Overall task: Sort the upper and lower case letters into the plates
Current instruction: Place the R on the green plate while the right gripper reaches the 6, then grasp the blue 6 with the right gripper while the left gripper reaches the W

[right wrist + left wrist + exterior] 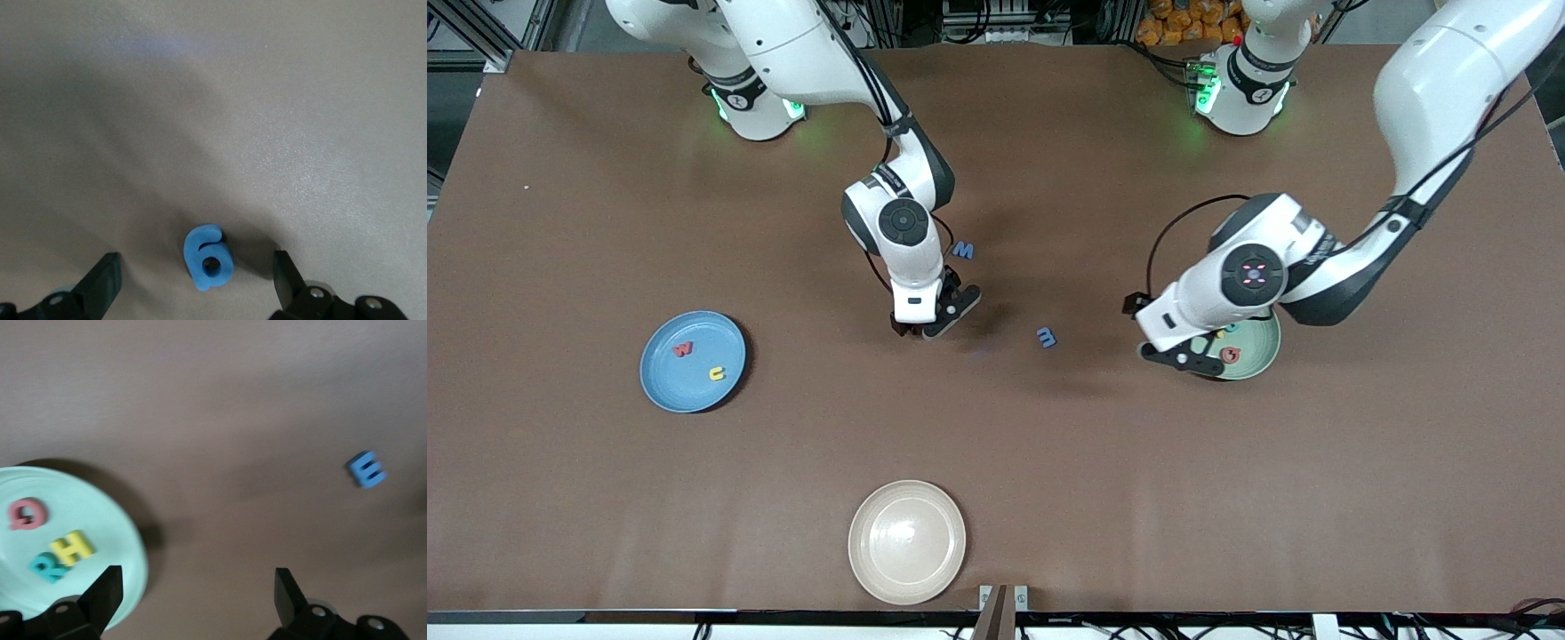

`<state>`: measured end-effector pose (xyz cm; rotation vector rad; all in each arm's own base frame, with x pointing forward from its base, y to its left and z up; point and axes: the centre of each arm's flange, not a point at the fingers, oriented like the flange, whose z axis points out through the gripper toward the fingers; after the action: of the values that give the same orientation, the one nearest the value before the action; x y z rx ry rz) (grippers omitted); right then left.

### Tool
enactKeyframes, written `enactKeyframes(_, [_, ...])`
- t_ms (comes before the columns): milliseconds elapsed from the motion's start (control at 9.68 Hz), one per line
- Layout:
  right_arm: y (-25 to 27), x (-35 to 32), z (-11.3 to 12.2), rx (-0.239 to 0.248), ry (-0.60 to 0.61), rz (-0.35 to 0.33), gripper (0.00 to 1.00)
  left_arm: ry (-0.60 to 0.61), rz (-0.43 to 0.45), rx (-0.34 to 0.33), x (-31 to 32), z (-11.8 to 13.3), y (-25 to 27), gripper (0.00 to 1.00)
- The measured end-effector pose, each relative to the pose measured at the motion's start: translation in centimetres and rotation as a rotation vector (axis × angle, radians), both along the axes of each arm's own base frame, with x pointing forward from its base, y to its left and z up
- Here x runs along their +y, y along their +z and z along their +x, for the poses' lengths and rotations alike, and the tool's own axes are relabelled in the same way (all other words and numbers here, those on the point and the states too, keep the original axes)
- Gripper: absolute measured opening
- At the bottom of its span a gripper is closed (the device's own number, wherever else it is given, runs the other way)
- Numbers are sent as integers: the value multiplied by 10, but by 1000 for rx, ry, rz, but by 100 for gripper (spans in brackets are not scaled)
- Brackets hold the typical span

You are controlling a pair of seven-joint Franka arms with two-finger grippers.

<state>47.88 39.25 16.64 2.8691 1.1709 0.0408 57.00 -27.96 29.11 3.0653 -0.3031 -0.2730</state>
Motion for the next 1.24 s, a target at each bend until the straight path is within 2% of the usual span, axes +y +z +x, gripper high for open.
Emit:
enactKeyframes(310, [0, -7, 5, 1, 0, -2, 99, 54, 37, -20, -36, -1, -7, 100])
enactKeyframes(517, [3, -12, 10, -6, -10, -2, 68, 83, -13, -67, -44, 5, 0, 100])
enactKeyframes(723, [4, -14, 12, -8, -14, -2, 35, 89, -25, -82, -50, 5, -2, 100])
enactKeyframes(1033, [5, -14, 12, -9, -16, -1, 34, 64, 0, -84, -66, -3, -15, 100])
enactKeyframes(1240, [14, -22, 22, -16, -65, 11, 34, 57, 8, -90, -74, -6, -18, 100])
